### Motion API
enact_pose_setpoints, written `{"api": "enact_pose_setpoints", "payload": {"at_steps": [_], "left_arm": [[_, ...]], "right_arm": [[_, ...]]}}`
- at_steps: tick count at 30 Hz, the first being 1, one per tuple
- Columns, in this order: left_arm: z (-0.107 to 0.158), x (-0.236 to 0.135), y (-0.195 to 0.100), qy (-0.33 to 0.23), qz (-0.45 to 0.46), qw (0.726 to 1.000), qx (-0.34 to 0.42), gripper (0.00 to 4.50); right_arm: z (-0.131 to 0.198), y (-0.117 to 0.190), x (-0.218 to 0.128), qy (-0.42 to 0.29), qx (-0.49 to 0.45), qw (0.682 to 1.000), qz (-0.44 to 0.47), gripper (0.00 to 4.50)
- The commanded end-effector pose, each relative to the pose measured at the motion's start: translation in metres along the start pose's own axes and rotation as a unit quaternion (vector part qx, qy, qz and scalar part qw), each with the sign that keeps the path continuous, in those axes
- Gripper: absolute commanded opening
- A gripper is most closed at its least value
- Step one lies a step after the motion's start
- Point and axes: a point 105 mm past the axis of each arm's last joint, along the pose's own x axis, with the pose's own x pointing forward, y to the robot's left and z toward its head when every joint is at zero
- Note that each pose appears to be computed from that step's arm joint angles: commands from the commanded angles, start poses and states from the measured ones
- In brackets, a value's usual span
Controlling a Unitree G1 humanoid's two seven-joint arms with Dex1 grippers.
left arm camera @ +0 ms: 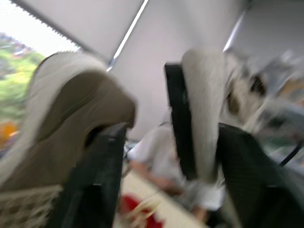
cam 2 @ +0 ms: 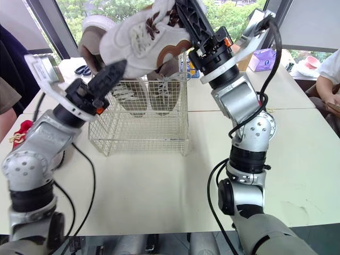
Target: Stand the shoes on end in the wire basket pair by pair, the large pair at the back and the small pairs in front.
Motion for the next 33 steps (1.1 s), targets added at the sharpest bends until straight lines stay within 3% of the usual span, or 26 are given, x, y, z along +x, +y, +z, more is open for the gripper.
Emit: {"api": "enact_pose_setpoints", "payload": {"at_steps": [1, 7, 11, 16, 24, 27, 33], "left_arm": [[-0.015, -0.011, 0.003, 0.056, 0.051, 0.995, 0.066, 3.41], [-0.03, -0.037, -0.001, 0.125, 0.085, 0.978, 0.147, 3.41], [-0.052, -0.06, -0.014, 0.187, 0.064, 0.971, 0.131, 3.41], [-0.063, -0.072, -0.008, 0.207, 0.075, 0.97, 0.105, 3.41], [-0.059, -0.076, -0.006, 0.22, 0.069, 0.967, 0.107, 3.41], [-0.061, -0.075, -0.001, 0.225, 0.073, 0.965, 0.109, 3.41], [-0.064, -0.071, 0.001, 0.226, 0.074, 0.965, 0.11, 3.44]], "right_arm": [[0.026, 0.03, 0.009, -0.002, -0.056, 0.995, 0.085, 1.23], [0.031, 0.015, 0.003, 0.127, -0.194, 0.966, 0.114, 1.23], [0.013, -0.004, 0.0, 0.26, -0.309, 0.902, 0.151, 1.23], [-0.013, -0.025, -0.001, 0.34, -0.402, 0.829, 0.191, 1.23], [-0.05, -0.046, -0.012, 0.419, -0.412, 0.77, 0.247, 1.23], [-0.054, -0.056, -0.014, 0.432, -0.411, 0.765, 0.245, 1.23], [-0.053, -0.068, -0.014, 0.435, -0.41, 0.768, 0.23, 3.92]]}}
